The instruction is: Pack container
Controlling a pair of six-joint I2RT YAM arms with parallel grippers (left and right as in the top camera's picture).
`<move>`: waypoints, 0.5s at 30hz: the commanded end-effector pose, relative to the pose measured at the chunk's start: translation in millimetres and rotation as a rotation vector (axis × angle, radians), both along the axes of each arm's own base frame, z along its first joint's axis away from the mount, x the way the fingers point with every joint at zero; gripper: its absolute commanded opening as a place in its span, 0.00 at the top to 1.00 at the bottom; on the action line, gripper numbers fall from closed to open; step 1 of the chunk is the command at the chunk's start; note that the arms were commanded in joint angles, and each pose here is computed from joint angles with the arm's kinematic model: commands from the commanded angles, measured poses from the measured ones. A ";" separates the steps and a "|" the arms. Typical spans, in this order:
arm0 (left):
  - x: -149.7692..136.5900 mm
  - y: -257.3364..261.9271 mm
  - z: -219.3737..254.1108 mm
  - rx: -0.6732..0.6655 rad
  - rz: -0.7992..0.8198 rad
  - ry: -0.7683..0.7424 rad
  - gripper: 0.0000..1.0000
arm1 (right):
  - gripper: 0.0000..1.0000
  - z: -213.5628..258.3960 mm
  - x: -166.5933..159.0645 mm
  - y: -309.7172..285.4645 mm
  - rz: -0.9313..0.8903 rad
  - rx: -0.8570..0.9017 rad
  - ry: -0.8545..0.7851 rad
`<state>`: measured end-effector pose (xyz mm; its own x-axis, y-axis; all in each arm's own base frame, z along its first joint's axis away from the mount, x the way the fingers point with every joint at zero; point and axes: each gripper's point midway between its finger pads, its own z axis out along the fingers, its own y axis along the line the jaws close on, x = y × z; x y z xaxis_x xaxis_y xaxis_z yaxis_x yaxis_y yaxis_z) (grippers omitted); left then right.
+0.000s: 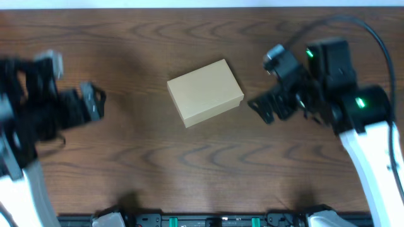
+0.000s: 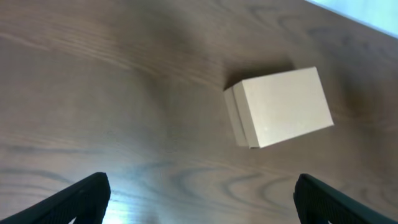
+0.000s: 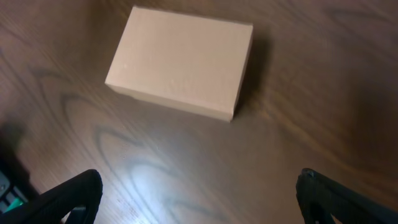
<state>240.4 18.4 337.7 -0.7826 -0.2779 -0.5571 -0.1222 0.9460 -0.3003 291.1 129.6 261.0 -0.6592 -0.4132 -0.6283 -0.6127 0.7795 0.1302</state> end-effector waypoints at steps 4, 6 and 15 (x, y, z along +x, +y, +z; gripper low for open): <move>-39.2 -25.4 -44.1 -0.067 -0.063 -0.098 0.05 | 0.01 -12.5 -43.6 -8.7 0.056 0.092 -0.076; -44.9 -36.7 -55.0 -0.092 -0.099 -0.150 0.05 | 0.01 -11.5 -53.7 -10.1 0.042 0.113 -0.109; -52.6 -84.1 -84.4 -0.201 -0.303 -0.327 0.05 | 0.01 -3.6 -70.5 -13.8 0.033 0.119 -0.173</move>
<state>194.0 -46.4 258.8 -0.6267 -0.2032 -0.7523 0.2023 0.8898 -0.4090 221.7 115.0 259.2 -0.5190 -0.3564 -0.7770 -0.6561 0.7487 0.0948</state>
